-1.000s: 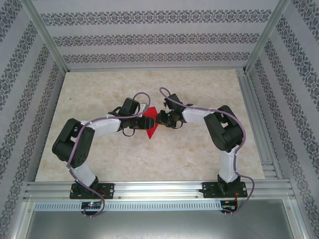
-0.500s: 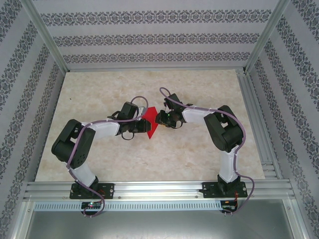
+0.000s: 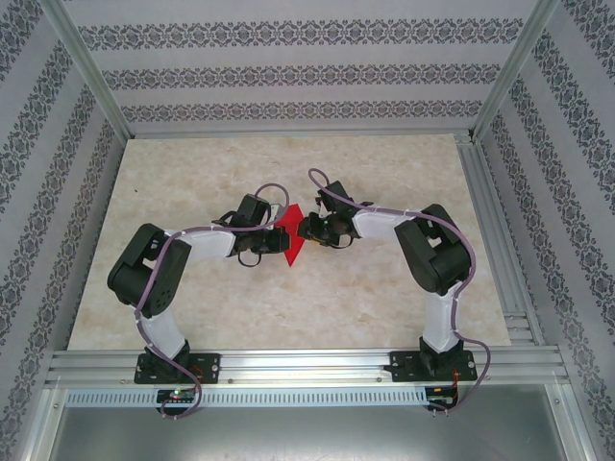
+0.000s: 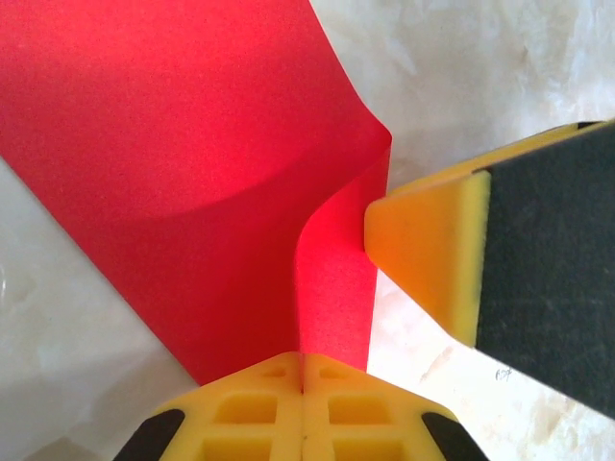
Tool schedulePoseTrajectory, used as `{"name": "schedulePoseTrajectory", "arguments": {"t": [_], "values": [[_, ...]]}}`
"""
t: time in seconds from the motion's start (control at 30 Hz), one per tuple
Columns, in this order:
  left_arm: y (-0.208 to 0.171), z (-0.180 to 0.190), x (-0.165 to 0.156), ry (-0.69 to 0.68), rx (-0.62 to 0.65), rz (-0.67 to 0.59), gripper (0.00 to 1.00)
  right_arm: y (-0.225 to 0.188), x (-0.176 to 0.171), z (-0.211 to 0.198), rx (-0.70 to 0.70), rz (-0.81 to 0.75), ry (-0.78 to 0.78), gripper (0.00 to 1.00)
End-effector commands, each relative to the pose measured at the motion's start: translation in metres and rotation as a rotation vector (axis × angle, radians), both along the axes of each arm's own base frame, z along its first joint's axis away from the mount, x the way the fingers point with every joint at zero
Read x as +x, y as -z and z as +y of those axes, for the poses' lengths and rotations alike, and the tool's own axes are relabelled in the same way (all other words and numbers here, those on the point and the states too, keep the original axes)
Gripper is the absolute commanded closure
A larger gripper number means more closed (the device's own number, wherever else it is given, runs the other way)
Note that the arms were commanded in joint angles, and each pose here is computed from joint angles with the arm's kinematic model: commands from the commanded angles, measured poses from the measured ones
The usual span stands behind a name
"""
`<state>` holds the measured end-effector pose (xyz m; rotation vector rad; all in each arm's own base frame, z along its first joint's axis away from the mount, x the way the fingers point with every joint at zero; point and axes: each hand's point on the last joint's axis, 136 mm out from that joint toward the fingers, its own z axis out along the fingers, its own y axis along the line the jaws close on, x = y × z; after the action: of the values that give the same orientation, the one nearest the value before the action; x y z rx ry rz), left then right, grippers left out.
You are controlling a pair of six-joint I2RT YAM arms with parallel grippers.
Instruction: Fold a paper plane with a square sheet of paper (pick it up from the middle)
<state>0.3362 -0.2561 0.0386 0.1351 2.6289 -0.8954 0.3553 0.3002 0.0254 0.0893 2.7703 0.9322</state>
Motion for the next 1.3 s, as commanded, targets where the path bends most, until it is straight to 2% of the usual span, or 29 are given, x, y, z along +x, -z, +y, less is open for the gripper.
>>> {"name": "schedulePoseTrajectory", "arguments": {"t": [0.0,0.27,0.73,1.27], "values": [[0.001,0.003,0.007,0.006,0.025,-0.016,0.93,-0.03,0.005,0.002,0.065,-0.073,-0.015,0.61],[0.002,0.002,0.007,0.016,0.024,-0.008,0.93,-0.041,-0.001,0.004,0.096,-0.099,-0.037,0.62],[0.009,0.002,0.006,0.014,0.028,0.008,0.94,-0.03,-0.008,0.021,0.129,-0.055,-0.086,0.83],[0.011,0.0,0.005,0.024,0.023,0.014,0.95,-0.014,-0.014,0.031,0.131,-0.009,-0.117,0.88]]}}
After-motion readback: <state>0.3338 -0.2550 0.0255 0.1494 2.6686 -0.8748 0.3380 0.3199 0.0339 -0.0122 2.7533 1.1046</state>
